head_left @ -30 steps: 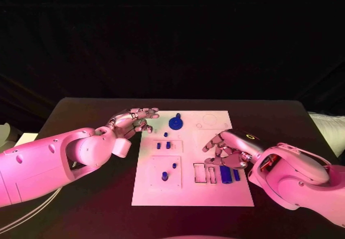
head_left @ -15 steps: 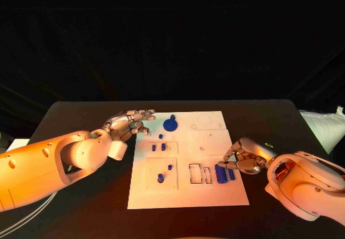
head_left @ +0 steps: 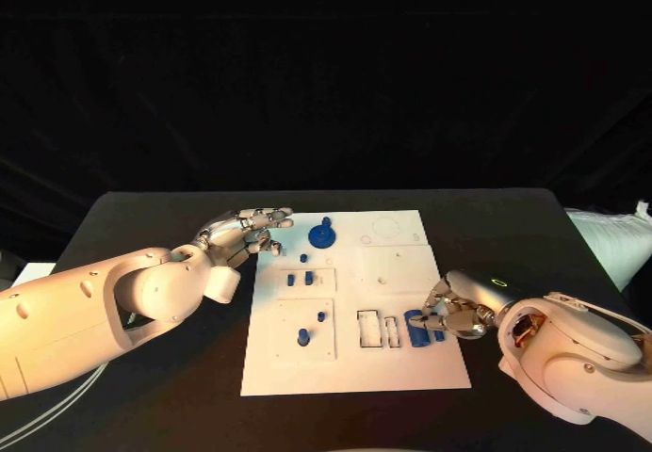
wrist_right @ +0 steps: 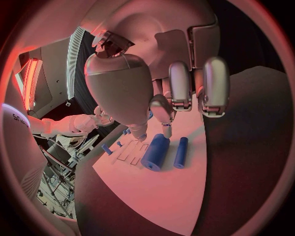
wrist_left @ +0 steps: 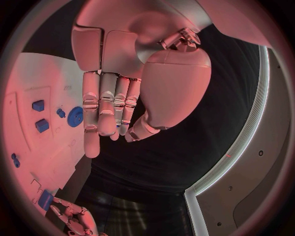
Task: Assemble the parts on the task board
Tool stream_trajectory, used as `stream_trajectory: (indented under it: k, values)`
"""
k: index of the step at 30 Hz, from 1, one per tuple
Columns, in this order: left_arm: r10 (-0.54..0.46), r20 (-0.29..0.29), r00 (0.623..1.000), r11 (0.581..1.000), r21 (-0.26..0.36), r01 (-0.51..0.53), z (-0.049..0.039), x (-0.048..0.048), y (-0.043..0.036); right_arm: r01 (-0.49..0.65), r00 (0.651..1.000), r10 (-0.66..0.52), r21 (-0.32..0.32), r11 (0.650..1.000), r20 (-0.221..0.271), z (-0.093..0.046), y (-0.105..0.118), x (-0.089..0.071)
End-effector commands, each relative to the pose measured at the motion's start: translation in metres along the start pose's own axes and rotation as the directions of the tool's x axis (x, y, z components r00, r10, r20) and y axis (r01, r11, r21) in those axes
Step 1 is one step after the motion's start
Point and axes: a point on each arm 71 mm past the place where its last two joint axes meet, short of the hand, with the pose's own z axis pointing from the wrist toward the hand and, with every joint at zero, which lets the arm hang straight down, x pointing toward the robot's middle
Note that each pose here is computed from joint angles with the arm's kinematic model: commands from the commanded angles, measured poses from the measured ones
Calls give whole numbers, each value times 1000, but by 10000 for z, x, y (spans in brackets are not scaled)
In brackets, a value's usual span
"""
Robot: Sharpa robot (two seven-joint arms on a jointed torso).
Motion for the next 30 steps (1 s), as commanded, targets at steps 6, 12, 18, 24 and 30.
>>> stream_trajectory:
  k: [6,12,18,24,30]
  values:
    - [-3,-19,1000,1000,6,3,-7,11,-8,112,993,-112,-14,994,-37,34,26,82]
    - [-4,-22,1000,1000,5,4,-10,15,-8,116,991,-117,-22,993,-62,88,59,172]
    - [-4,-23,1000,1000,4,4,-14,16,-8,115,989,-118,-29,993,-93,132,85,312]
    - [-3,-20,1000,1000,4,3,-21,3,-10,117,987,-119,-30,993,-103,159,90,372]
    - [-3,-20,1000,1000,4,3,-22,4,-11,106,991,-108,-32,994,-80,164,102,367]
